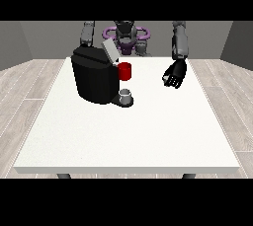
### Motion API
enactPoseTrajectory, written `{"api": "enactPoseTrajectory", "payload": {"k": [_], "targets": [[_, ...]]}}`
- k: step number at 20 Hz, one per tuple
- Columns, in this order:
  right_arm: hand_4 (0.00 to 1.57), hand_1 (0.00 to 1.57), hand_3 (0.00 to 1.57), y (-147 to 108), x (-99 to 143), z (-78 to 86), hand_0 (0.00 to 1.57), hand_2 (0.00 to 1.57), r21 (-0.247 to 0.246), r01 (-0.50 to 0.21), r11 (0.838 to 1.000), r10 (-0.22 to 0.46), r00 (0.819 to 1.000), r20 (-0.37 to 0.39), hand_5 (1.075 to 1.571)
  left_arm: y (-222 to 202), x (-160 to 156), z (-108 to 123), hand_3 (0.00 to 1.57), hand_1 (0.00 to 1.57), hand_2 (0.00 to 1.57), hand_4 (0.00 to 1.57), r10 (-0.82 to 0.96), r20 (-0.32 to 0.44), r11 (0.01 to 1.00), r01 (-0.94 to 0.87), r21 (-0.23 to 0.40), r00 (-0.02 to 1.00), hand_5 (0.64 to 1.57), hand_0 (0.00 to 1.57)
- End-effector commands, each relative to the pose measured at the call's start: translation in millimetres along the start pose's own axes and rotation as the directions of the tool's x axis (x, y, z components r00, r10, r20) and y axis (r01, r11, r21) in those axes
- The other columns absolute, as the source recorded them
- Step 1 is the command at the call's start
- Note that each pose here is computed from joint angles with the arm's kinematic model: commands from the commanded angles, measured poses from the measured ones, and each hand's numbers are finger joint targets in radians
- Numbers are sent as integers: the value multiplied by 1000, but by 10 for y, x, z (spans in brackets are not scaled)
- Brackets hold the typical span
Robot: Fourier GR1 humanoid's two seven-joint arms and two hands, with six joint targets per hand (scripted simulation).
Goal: Insert the coffee pod into the coffee machine and close the lid
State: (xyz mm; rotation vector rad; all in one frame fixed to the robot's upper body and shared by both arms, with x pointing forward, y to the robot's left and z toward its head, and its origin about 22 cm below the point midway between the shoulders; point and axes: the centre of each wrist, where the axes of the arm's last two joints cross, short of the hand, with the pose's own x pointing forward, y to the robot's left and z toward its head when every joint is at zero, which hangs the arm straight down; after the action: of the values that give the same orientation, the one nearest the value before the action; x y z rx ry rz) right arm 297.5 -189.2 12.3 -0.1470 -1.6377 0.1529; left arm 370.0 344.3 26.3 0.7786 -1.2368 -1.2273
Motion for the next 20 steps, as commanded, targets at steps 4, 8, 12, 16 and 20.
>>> {"api": "enactPoseTrajectory", "payload": {"k": [4,8,12,16,20], "targets": [[0,0,0,14,-229,117,0,0,-11,12,1000,-13,998,-64,1571,-62,87,-114,1089,1124,1198,394,-4,16,1000,4,-20,1000,1571,1124],[0,0,0,-191,-295,61,0,0,-52,-77,996,71,991,-112,1571,137,111,-149,1298,1369,1368,482,94,111,995,-95,0,989,1571,1369],[0,0,0,-81,-381,52,0,0,-57,-75,996,64,985,-163,1571,54,415,-291,1357,1449,1434,517,170,146,985,-167,-39,974,1571,1449],[0,0,0,-81,-587,143,0,0,-94,-86,992,68,981,-183,1571,383,387,-294,1319,1403,1395,502,153,170,985,-136,-109,973,1571,1403],[0,0,0,-220,-702,187,0,0,-52,-99,994,84,968,-236,1571,466,703,-413,1334,1418,1400,534,167,207,980,-138,-144,964,1571,1418]]}}
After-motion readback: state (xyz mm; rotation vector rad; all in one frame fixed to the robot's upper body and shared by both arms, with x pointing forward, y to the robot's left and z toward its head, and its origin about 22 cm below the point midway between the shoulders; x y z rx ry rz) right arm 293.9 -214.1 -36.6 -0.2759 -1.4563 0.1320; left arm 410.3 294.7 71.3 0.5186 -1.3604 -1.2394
